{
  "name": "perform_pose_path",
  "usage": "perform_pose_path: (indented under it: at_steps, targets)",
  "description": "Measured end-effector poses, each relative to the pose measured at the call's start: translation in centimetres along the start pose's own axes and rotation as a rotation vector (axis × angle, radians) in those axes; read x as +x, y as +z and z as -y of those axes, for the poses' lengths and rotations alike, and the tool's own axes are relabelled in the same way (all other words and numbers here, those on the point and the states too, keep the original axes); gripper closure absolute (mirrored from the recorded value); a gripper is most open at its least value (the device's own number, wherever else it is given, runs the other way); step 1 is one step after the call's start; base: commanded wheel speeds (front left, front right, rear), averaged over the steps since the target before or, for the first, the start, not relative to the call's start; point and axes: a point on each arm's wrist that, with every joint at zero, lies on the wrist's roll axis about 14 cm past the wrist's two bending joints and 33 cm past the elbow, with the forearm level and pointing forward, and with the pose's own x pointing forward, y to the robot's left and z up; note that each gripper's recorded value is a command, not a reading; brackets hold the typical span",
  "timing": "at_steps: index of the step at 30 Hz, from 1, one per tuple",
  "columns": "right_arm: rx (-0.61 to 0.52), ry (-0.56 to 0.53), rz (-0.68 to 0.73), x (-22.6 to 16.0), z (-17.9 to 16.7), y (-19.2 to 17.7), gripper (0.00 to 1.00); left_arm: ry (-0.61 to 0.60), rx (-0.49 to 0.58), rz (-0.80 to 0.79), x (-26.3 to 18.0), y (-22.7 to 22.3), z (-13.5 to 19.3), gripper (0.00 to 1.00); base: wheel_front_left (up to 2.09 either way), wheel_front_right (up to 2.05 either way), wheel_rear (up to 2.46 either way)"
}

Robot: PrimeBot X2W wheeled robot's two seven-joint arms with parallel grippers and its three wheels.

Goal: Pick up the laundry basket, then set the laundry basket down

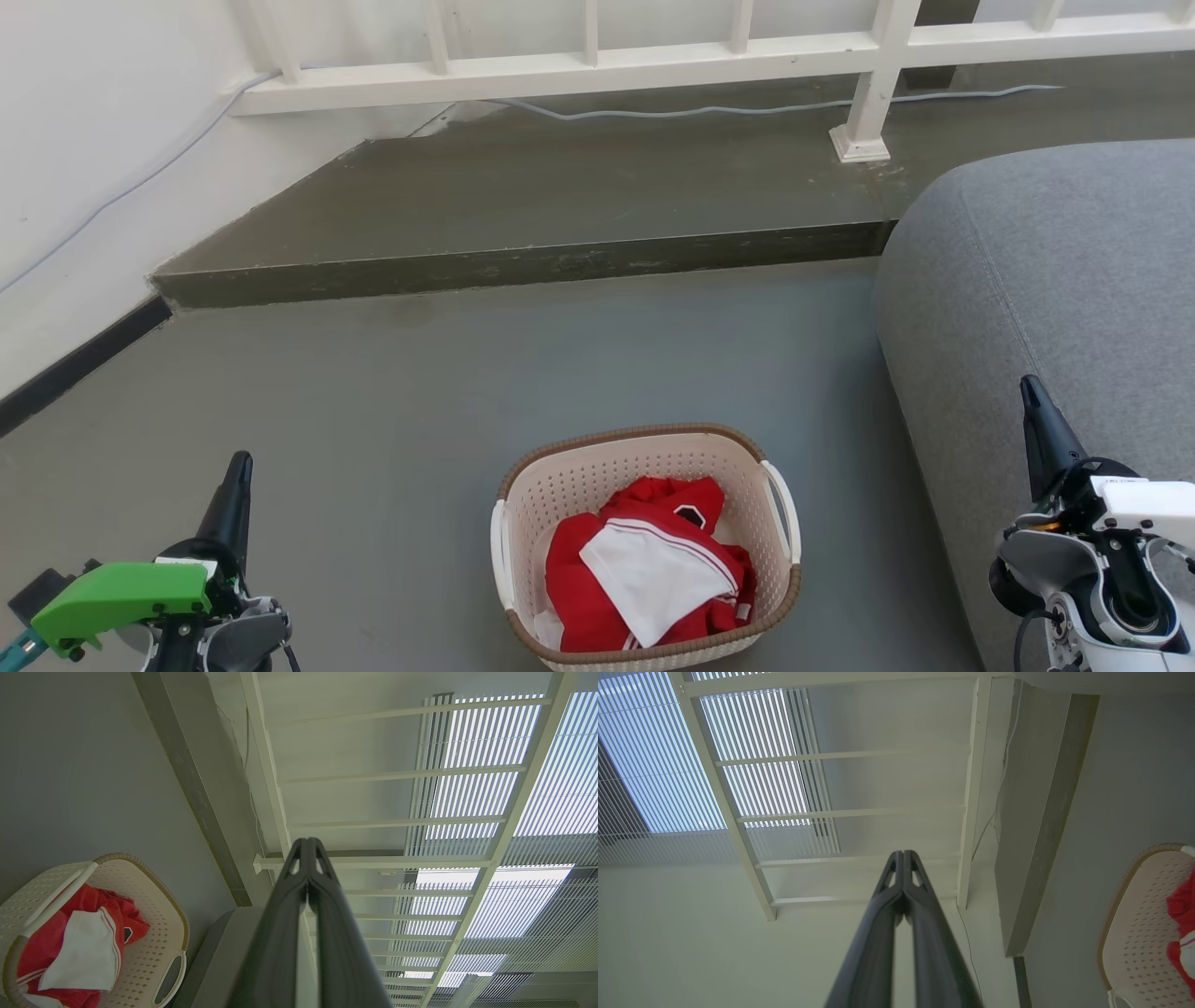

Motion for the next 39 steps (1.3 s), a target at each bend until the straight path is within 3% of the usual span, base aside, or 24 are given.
perform_pose_path:
  at_steps: [39]
  targets:
    - [0.0,0.0,0.0,0.0,0.0,0.0,1.0,0.0,0.0,0.0,0.0,0.0,0.0,1.0,0.0,0.0,0.0]
